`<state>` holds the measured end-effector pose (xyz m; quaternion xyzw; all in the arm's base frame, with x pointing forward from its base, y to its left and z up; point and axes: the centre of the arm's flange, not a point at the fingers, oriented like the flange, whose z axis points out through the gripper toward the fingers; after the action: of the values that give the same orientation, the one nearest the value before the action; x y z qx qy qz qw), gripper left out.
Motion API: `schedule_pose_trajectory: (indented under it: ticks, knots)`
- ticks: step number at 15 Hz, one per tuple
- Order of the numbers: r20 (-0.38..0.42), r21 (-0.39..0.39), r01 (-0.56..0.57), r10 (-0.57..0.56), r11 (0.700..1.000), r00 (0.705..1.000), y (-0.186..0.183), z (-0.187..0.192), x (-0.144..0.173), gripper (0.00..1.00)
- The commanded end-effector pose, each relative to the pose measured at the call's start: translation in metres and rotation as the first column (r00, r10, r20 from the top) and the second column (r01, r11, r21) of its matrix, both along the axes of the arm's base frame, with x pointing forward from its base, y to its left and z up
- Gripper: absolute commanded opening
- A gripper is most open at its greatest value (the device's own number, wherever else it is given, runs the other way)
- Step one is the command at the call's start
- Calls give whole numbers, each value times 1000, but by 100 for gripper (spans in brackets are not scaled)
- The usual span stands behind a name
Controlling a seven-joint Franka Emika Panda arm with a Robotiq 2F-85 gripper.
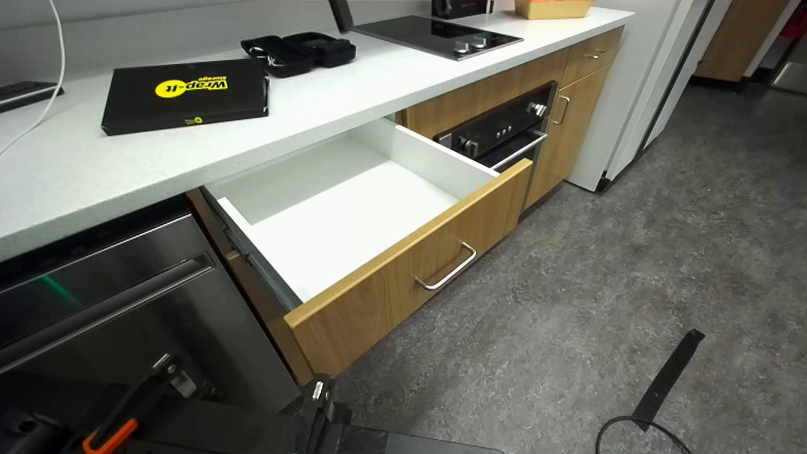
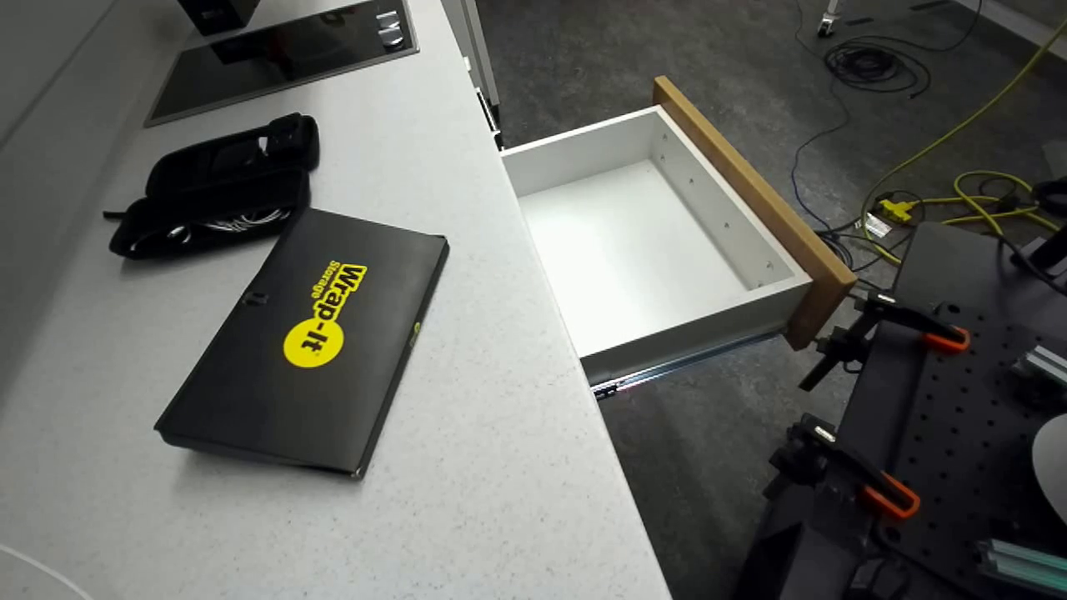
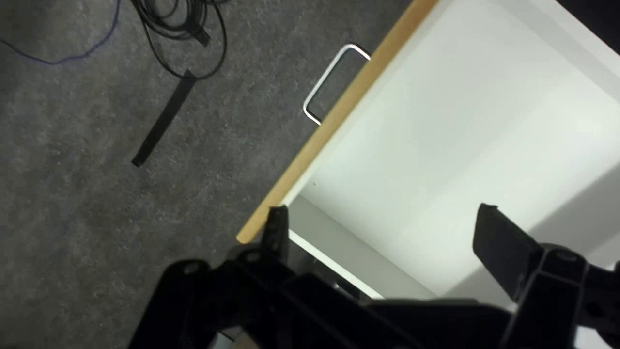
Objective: Close the left kitchen drawer
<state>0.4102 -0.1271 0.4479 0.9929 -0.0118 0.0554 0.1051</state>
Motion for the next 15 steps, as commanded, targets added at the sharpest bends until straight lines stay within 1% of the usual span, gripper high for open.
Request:
schedule_pose_trajectory:
  ticks: [1,4,5,6,8,11,12,13,15]
  knots:
    - [-67,-78,75,-80,994,995,-52,-54,-7,100]
    - [-115,-115,137,-150,984,982,-90,-82,-19,100]
    - [-130,-95,139,-151,986,980,-95,-79,-23,100]
    - [-132,-80,121,-131,989,983,-82,-75,-25,100]
    - [-146,-75,141,-151,987,978,-92,-82,-27,100]
    - [-143,-77,140,-150,987,978,-92,-80,-26,100]
    - [-130,-90,145,-156,985,979,-89,-86,-24,100]
    - [-119,-114,171,-184,979,976,-94,-98,-22,100]
    - [-121,-120,202,-216,972,969,-112,-114,-22,100]
